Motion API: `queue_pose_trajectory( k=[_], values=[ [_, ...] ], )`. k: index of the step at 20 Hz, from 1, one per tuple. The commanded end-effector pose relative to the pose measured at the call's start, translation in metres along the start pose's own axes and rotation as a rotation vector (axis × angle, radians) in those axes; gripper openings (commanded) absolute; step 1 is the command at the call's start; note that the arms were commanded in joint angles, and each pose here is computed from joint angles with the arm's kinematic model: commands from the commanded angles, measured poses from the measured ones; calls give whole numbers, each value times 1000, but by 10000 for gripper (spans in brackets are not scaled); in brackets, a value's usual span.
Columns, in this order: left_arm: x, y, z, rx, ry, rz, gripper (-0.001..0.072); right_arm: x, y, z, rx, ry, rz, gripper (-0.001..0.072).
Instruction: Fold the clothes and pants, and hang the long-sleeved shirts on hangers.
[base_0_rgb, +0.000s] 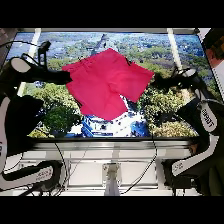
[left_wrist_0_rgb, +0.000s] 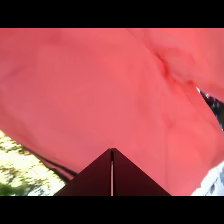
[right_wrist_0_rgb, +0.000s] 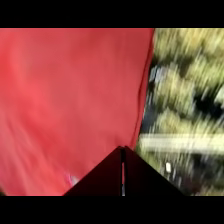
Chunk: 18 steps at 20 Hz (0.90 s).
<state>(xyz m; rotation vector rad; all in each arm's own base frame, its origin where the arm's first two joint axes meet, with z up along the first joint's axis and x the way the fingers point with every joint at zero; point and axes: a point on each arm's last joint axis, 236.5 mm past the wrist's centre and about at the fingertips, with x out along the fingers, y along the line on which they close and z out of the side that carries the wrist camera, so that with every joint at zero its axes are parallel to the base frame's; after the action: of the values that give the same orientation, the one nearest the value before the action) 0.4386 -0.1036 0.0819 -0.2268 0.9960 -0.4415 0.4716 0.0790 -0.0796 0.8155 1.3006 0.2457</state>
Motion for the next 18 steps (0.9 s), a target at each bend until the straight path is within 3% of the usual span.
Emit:
queue_pose_trajectory(
  k=[1,5,6,8,9,13,17,18],
  values=[
    [-28,21,4,-40,-35,33,20,23,13,-115,-45,234,151,6],
    [-39,33,-5,-72,-8,39,21,18,40,-174,102,196,376,10],
    [-38,32,-7,-73,3,36,21,19,44,-176,133,187,394,59],
    [-38,30,-11,-73,19,29,21,29,53,-186,111,203,383,449],
    [-38,29,-11,-80,19,25,21,36,58,-193,97,209,374,559],
    [-38,25,-9,-119,12,9,21,69,67,-202,81,144,285,560],
    [-38,22,-8,-124,8,-3,21,83,94,-188,156,50,300,538],
    [-38,22,-8,-124,8,-4,21,81,104,-187,142,56,323,356]
  ],
)
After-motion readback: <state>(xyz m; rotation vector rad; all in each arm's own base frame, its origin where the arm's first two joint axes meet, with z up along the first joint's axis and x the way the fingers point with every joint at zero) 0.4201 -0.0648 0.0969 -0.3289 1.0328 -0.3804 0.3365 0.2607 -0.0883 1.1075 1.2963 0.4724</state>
